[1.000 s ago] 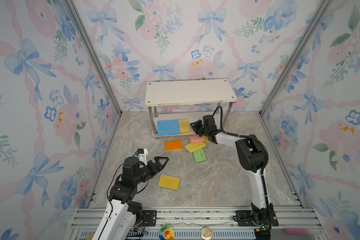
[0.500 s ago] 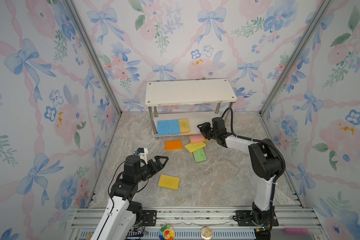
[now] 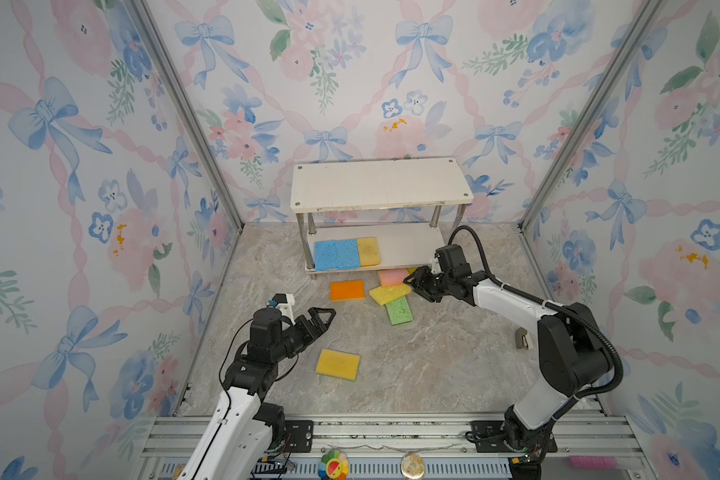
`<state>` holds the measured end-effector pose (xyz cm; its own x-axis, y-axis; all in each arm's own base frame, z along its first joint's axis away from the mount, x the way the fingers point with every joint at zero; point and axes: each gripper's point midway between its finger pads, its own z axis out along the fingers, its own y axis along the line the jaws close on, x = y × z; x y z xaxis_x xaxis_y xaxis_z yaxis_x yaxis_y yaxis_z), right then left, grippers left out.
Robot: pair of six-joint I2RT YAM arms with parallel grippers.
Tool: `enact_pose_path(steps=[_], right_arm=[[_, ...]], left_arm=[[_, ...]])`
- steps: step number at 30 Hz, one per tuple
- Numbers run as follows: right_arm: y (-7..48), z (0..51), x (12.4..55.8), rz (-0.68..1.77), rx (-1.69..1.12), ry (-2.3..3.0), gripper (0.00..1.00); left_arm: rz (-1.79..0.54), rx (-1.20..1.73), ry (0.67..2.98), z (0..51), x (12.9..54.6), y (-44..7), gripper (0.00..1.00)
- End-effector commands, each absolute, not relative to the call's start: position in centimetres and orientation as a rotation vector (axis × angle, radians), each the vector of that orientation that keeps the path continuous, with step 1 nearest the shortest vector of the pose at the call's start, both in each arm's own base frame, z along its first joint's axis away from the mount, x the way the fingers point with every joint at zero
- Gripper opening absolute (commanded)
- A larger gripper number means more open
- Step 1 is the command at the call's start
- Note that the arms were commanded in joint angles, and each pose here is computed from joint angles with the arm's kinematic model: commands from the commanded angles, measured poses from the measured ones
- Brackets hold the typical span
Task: Place and organize the cleaning sponges onto the shelf
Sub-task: 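Open the right gripper and pull it back from the shelf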
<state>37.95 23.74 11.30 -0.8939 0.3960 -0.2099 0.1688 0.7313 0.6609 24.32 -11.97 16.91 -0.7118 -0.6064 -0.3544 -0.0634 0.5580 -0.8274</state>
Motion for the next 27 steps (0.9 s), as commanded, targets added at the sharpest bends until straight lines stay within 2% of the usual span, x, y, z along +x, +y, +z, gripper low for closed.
enact_pose_path(steps=[1,7,12,18,27], right_arm=[[22.1,9.6,34.9,0.859,0.301,2.735,0.52],[20.5,9.1,36.4,0.876,0.389,2.709,0.52],[20.4,9.8,39.3,0.938,0.472,2.623,0.54],[21.4,10.1,42.5,0.957,0.482,2.584,0.58],[22.2,9.1,45.0,0.955,0.499,2.588,0.65]], left_arm=[[-1.104,-0.566,2.141,16.6,24.6,-11.6,0.98],[-1.107,-0.590,2.128,16.4,24.6,-11.4,0.98],[-1.106,-0.589,2.137,16.2,24.6,-11.4,0.98],[-1.108,-0.570,2.143,16.5,24.7,-11.6,0.98],[-1.109,-0.561,2.149,16.5,24.8,-11.7,0.98]])
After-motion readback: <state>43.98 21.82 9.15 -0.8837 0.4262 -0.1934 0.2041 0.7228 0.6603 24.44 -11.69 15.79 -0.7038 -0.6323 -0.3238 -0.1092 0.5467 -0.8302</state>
